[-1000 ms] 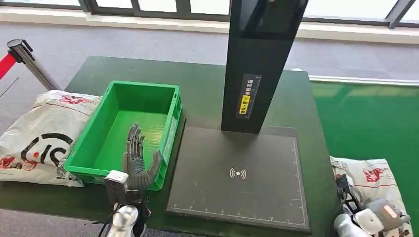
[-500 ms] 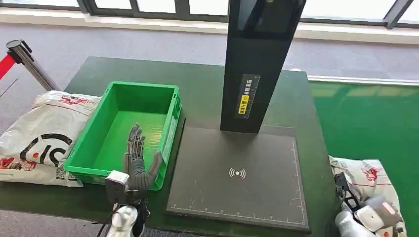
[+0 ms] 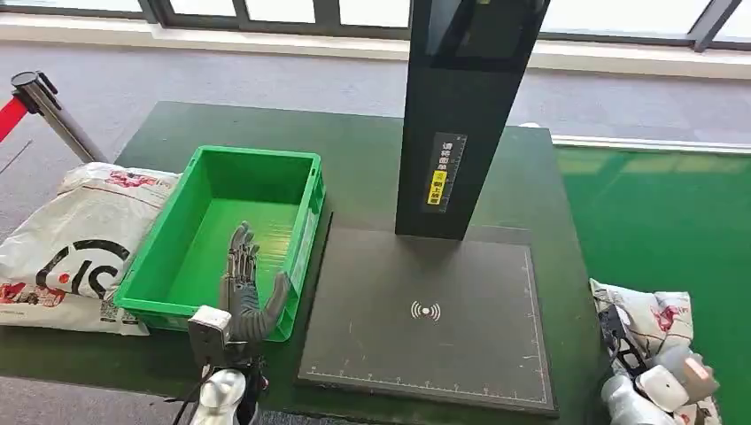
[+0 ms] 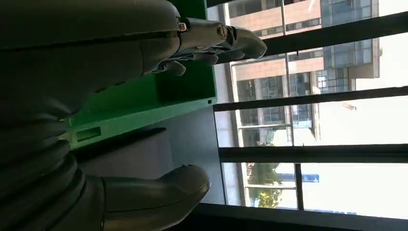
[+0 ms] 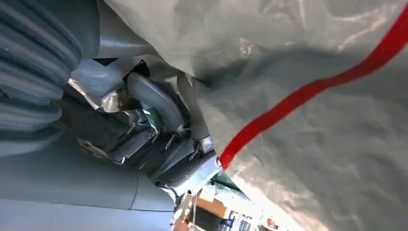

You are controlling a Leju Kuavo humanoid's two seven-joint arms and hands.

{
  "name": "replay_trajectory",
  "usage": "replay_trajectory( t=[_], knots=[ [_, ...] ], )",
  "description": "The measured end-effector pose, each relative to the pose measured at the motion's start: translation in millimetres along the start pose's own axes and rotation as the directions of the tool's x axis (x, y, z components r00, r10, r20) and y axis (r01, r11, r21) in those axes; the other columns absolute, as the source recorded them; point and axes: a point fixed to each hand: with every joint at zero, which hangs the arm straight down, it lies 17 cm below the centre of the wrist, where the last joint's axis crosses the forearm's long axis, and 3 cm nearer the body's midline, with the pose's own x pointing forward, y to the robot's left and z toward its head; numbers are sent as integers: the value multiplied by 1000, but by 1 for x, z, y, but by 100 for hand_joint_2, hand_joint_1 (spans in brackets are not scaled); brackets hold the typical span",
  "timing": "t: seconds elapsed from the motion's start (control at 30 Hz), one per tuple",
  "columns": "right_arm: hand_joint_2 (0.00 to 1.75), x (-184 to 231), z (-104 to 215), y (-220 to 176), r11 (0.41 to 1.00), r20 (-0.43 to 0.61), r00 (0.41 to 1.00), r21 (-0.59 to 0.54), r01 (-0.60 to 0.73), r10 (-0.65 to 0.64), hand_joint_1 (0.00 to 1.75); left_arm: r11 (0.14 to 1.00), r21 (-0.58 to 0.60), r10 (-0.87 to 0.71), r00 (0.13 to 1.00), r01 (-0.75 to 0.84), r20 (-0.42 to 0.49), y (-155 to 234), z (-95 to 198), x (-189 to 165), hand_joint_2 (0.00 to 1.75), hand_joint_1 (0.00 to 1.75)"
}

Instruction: Moved the parcel from conveyor to table for the left to box.

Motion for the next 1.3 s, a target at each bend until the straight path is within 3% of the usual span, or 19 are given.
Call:
replay_trajectory(
  t=[0.17, 0.37, 0.5, 0.63, 0.73, 0.97, 1.03, 1.13, 1.17, 1.2, 1.3],
  knots=[
    [175, 9, -1, -9, 998, 52, 998, -45, 40, -38, 175, 1000, 2, 0, 1000, 0, -1, 1, 0, 0, 175, 0],
    [175, 44, 4, -43, 960, 281, 944, -167, 226, -174, 175, 1000, 11, 7, 1000, -7, -4, 3, 0, -1, 175, 0],
    [175, 77, 19, -90, 896, 455, 858, -240, 375, -238, 175, 1000, 21, 12, 1000, -12, -8, 4, 1, -2, 175, 0],
    [175, 103, 53, -158, 744, 666, 690, -302, 596, -283, 175, 1000, 27, 16, 1000, -16, -8, 5, 0, -3, 175, 0],
    [175, 94, 86, -212, 536, 738, 573, -341, 772, -356, 175, 999, 33, 14, 1000, -14, -10, 6, -2, -4, 175, 0],
    [175, 74, 154, -290, 218, 822, 418, -358, 908, -387, 175, 998, 63, 20, 1000, -19, -9, 10, -10, -5, 175, 0],
    [175, 74, 170, -299, 131, 851, 321, -293, 947, -415, 175, 997, 67, 25, 1000, -24, -9, 10, -11, -5, 175, 0],
    [175, 84, 185, -292, -28, 854, 62, -89, 996, -516, 175, 997, 72, 32, 999, -31, -9, 11, -12, -6, 175, 0],
    [175, 92, 194, -290, -57, 850, -17, -16, 998, -527, 175, 997, 73, 33, 999, -32, -9, 12, -12, -6, 175, 0],
    [175, 105, 208, -291, -71, 846, -101, 75, 995, -523, 175, 997, 72, 32, 999, -31, -9, 12, -12, -6, 175, 0],
    [175, 146, 254, -294, -43, 804, -329, 356, 934, -496, 175, 997, 75, 34, 999, -34, -8, 13, -12, -5, 175, 0]
  ],
)
